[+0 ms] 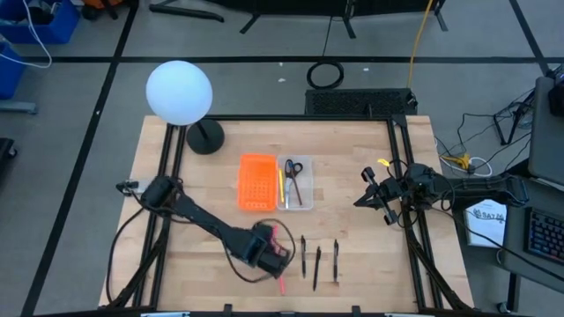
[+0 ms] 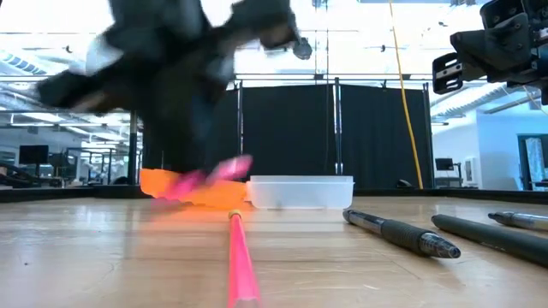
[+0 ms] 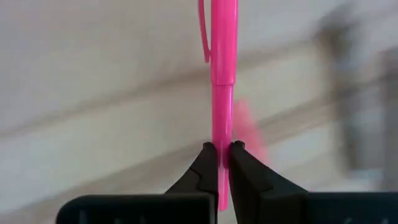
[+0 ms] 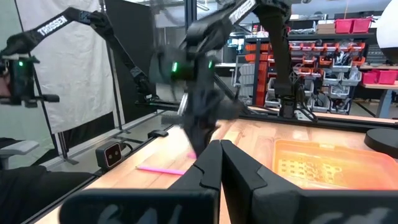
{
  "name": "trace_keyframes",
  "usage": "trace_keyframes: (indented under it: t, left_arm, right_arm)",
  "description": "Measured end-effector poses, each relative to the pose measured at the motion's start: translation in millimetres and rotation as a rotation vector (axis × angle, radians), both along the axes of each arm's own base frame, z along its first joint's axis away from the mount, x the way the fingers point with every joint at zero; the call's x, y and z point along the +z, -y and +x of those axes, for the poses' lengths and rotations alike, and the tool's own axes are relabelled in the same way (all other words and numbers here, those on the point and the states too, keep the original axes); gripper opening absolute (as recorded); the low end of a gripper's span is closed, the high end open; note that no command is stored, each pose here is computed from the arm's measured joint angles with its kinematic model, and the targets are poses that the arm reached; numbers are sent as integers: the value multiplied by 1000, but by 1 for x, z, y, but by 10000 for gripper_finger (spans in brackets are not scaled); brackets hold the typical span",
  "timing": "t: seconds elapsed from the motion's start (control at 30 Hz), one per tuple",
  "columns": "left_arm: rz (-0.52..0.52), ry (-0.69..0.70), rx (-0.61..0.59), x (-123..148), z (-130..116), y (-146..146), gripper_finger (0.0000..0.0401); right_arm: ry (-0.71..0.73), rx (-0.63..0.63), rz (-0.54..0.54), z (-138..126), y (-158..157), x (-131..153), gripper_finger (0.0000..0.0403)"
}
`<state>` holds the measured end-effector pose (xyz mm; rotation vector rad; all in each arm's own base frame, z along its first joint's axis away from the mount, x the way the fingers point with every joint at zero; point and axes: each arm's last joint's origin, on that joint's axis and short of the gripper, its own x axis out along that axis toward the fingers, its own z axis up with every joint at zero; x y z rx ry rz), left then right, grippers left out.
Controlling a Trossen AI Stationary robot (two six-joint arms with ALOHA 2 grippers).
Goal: Pick & place school supplies into a supply box
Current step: Put the pink pen into the orange supply box
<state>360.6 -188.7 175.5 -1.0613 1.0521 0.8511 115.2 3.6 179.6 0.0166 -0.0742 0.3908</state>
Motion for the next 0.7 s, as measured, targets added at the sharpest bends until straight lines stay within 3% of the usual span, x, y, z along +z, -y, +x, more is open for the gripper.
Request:
trace_keyframes:
  t: [0.17,0.33,0.7]
  left_arm:
    - [80,154,-13,38,-6,-5,4]
    - [185,333,-32,79,-1,-28,2]
    - [192,259,-107,68,6,-41,2]
  right_arm:
    - [0,0,0,0,0,0,0]
    - [1,0,-1,0,0,0,0]
    - [-7,-1,-7,0,0,-1,0]
